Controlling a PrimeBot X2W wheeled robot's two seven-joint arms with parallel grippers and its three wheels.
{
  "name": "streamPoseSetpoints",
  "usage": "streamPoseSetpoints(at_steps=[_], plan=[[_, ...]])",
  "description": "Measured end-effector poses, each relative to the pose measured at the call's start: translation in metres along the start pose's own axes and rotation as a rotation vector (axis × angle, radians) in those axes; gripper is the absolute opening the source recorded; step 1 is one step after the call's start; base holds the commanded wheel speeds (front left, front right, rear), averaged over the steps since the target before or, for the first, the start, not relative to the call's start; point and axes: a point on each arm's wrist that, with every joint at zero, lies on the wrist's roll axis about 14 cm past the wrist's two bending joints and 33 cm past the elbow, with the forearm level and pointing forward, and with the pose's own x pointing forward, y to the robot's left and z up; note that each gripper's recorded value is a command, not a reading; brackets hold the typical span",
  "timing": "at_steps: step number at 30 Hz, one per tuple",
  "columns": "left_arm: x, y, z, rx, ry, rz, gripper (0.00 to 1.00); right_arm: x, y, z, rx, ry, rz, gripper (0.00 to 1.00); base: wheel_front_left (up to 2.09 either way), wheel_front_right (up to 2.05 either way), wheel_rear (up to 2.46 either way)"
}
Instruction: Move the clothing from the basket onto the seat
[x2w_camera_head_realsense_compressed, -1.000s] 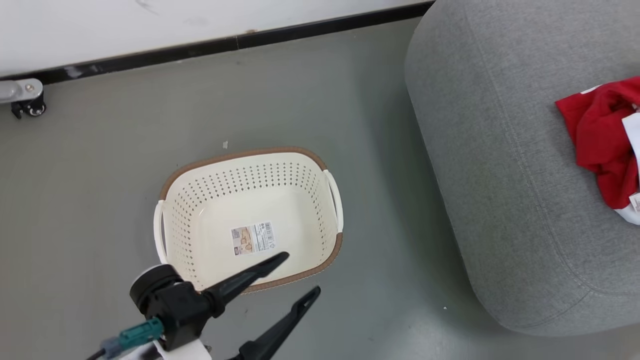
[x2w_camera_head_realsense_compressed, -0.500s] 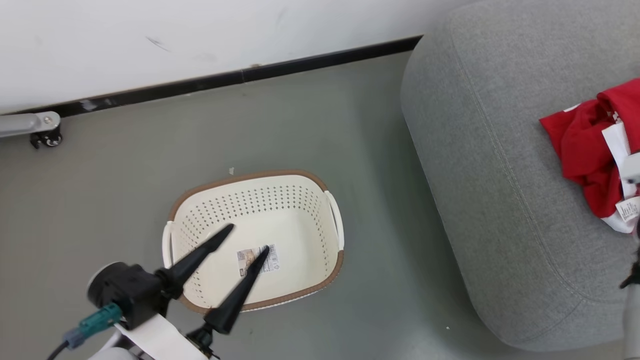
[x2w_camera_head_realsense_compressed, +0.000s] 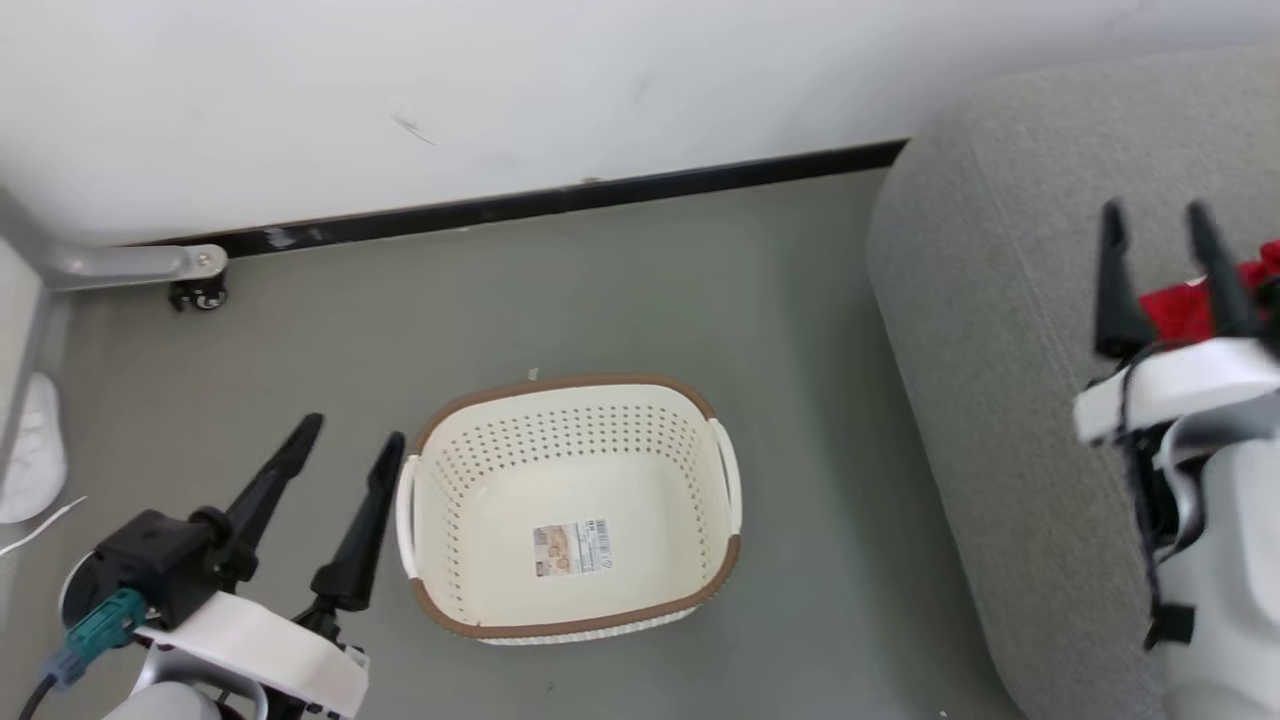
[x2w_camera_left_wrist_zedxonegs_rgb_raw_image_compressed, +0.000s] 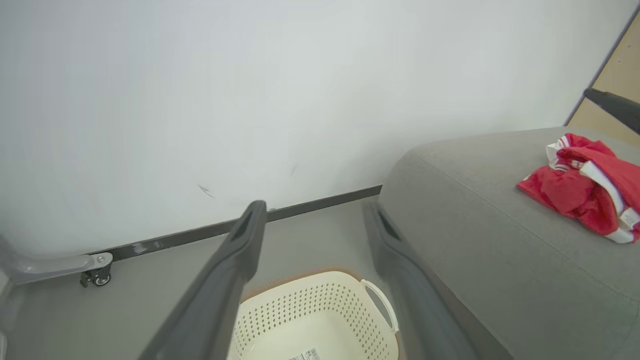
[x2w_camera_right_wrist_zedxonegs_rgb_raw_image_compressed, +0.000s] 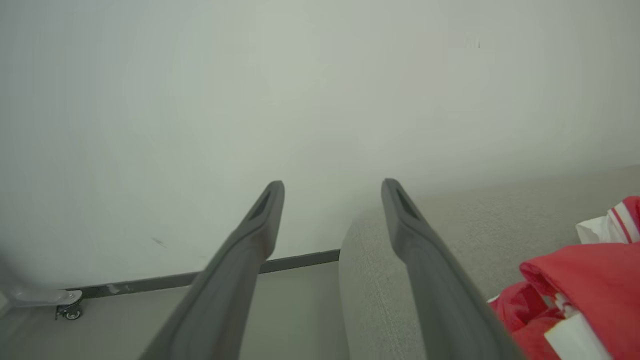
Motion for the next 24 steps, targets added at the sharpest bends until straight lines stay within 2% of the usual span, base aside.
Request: streamPoseSetpoints(at_steps=[9, 13, 19, 24], plan=[[-0.032, 0.037, 0.02, 0.072, -0.069, 0.192, 1.0, -0.012, 0.056, -0.017, 0.039, 0.051, 0.153, 1.0, 0.0, 0.0, 0.0], [-0.053, 0.058, 0.016, 0.082, -0.057, 0.301, 1.0, -0.019, 0.076, -0.023, 0.046, 0.072, 0.209, 1.0, 0.0, 0.0, 0.0], [-0.085, 0.074, 0.0, 0.081, -0.017, 0.405, 1.0, -0.033, 0.1, -0.035, 0.071, 0.113, 0.272, 1.0, 0.0, 0.0, 0.0], [-0.106, 0.087, 0.004, 0.078, -0.04, 0.489, 1.0, -0.045, 0.107, -0.043, 0.116, 0.147, 0.285, 1.0, 0.0, 0.0, 0.0]])
